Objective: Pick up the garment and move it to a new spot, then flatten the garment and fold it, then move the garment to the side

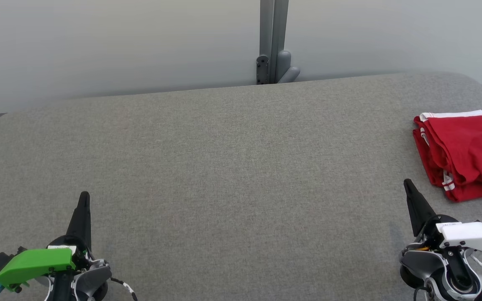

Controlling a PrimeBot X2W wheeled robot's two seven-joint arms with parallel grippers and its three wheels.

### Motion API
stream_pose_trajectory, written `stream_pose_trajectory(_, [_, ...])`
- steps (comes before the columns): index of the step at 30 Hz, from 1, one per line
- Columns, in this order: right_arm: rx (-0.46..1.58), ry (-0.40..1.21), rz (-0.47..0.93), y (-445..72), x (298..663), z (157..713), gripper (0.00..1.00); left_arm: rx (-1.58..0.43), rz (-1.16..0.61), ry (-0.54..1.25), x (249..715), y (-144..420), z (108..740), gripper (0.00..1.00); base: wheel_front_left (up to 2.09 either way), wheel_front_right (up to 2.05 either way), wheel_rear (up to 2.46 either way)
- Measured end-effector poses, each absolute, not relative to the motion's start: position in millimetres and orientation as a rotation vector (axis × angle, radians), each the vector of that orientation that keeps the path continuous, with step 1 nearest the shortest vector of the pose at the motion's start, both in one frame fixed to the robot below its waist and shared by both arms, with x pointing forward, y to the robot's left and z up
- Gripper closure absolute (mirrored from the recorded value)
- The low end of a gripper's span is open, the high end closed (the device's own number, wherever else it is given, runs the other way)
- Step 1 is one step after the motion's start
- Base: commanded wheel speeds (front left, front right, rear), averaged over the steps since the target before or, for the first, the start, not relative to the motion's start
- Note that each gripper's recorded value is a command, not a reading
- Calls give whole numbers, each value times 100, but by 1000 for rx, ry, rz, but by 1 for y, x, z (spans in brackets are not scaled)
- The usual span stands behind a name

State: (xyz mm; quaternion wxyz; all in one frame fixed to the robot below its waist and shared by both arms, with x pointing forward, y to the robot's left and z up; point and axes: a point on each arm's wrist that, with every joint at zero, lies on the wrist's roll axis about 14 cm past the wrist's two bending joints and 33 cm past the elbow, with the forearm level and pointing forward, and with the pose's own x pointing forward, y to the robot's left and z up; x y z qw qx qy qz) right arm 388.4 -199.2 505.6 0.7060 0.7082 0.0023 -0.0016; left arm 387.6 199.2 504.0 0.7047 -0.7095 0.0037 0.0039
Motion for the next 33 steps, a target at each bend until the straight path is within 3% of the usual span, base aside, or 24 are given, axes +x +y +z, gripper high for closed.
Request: stream_pose_trajectory(33, [1574, 5, -4, -199, 388, 506, 100, -1578, 8, 8, 388, 199, 504, 100, 0, 0, 0])
